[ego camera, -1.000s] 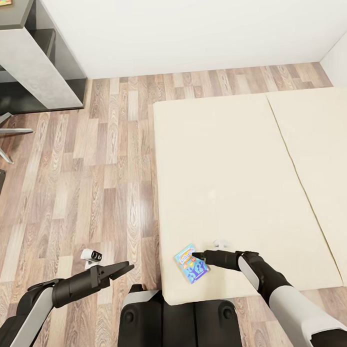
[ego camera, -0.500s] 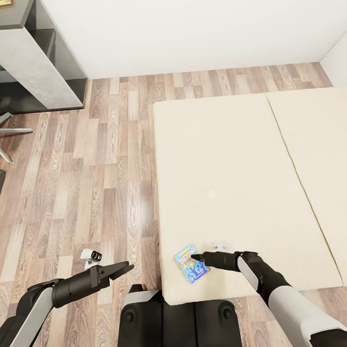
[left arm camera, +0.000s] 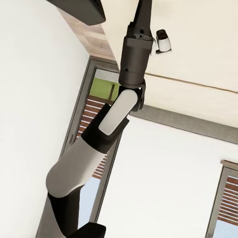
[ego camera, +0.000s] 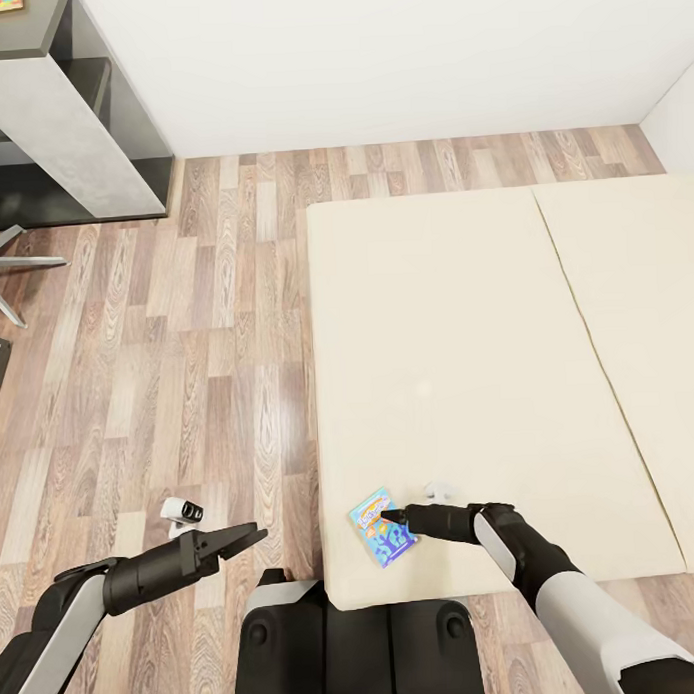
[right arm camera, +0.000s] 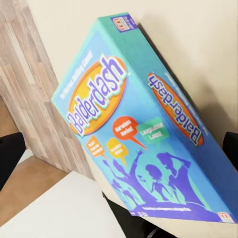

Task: Put all the toys in the child's room - the three board games (two on the bed and one on the table), the two jigsaw puzzles on the table, and the tennis ball on the table - inside the toy box on the table in the child's room.

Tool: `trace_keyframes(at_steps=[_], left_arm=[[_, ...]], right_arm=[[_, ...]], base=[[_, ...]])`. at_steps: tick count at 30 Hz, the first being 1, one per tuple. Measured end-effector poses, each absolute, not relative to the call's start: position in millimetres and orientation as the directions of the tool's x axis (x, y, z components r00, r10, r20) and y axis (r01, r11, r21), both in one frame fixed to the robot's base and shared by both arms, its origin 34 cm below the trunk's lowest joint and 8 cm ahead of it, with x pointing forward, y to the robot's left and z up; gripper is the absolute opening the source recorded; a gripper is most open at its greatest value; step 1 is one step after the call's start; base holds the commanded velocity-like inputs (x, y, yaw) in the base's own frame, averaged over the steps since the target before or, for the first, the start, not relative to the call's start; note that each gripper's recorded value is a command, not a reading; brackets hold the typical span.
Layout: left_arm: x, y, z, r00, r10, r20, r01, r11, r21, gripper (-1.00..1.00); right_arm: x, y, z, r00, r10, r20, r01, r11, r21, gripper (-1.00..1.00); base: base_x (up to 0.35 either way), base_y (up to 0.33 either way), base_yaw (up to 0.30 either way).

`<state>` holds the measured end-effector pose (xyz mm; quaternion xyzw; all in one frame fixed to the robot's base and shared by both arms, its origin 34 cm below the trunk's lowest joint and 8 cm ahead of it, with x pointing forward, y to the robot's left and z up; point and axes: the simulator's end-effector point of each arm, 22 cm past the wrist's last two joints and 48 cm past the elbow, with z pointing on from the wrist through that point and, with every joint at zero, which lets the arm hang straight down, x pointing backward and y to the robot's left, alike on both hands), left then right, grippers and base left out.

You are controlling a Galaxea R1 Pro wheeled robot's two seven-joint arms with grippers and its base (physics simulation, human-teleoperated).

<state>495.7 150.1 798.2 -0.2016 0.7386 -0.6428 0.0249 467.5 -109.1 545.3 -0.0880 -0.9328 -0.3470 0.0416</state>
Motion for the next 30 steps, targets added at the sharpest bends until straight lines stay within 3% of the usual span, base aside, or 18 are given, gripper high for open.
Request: trace_keyframes(at_steps=[30], left_arm=[[495.8, 150.3, 798.2, -0.918, -0.33, 0.222, -0.266, 0.093, -0.96, 1.0]], right_arm=[[456.8, -79.0, 554.1, -0.97, 0.126, 0.209, 0.235, 0.709, 0.664, 1.0]], base=[[0.0, 0.0, 0.0]])
